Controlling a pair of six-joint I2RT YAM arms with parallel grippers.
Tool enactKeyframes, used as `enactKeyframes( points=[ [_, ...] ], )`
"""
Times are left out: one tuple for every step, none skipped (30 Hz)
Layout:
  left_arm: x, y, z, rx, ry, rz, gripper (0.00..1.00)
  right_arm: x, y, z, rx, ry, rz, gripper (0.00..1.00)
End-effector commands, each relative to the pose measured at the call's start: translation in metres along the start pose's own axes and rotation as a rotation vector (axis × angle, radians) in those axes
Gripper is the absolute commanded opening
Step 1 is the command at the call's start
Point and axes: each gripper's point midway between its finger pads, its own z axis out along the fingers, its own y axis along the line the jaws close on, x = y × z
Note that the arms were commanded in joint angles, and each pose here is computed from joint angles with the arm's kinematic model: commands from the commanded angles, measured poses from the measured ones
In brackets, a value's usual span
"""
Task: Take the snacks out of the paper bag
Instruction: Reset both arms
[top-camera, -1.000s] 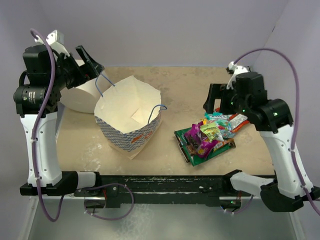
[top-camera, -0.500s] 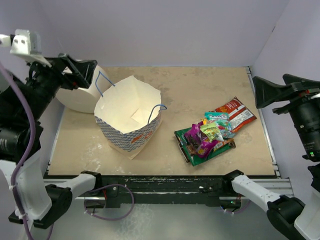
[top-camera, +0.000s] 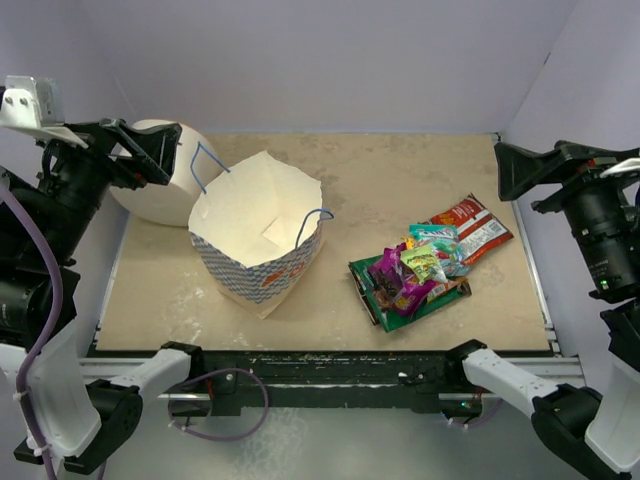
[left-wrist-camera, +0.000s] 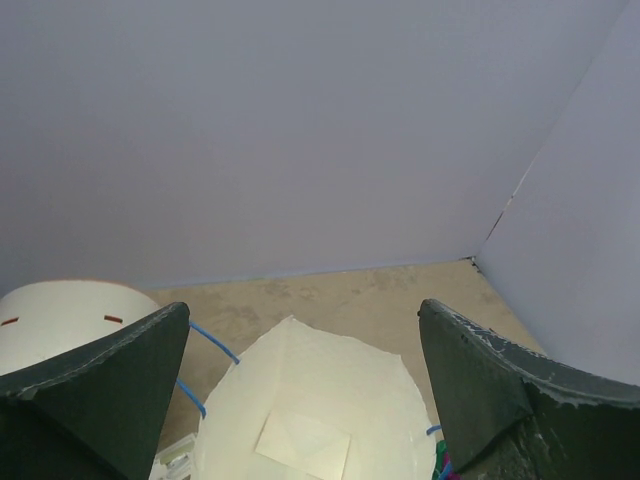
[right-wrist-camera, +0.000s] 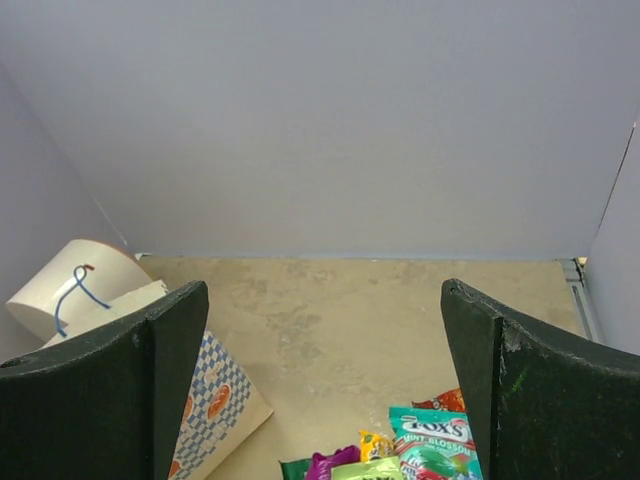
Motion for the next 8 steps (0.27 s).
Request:
enactKeyframes(
  points=[
    [-0.003,0.001,0.005,-0.005,-0.013,0.008,0.99,0.000,-0.005,0.009,0.040,-0.005,0.004,1.00],
    [-0.003,0.001,0.005,-0.005,-0.013,0.007,0.99,0.003,-0.006,0.011,0.050,0.008,0.003,0.99],
    [-0.002,0.002,0.007,-0.005,-0.010,0.007,0.99,0.005,-0.007,0.012,0.060,0.015,0.006,0.99],
    [-0.002,0.001,0.008,-0.003,-0.009,0.008,0.99,0.006,-0.008,0.012,0.063,0.019,0.004,0.99],
    [-0.002,0.001,0.009,-0.002,-0.008,0.007,0.99,0.008,-0.006,0.013,0.050,0.021,-0.013,0.99],
    [-0.001,0.001,0.010,0.000,-0.006,0.007,0.99,0.009,-0.007,0.012,0.047,0.017,-0.019,0.99],
    [-0.001,0.001,0.010,0.000,-0.005,0.007,0.99,0.009,-0.007,0.012,0.046,0.019,-0.019,0.99],
    [0.000,0.002,0.011,-0.002,-0.003,0.006,0.99,0.010,-0.008,0.012,0.059,0.030,-0.012,0.99]
  ],
)
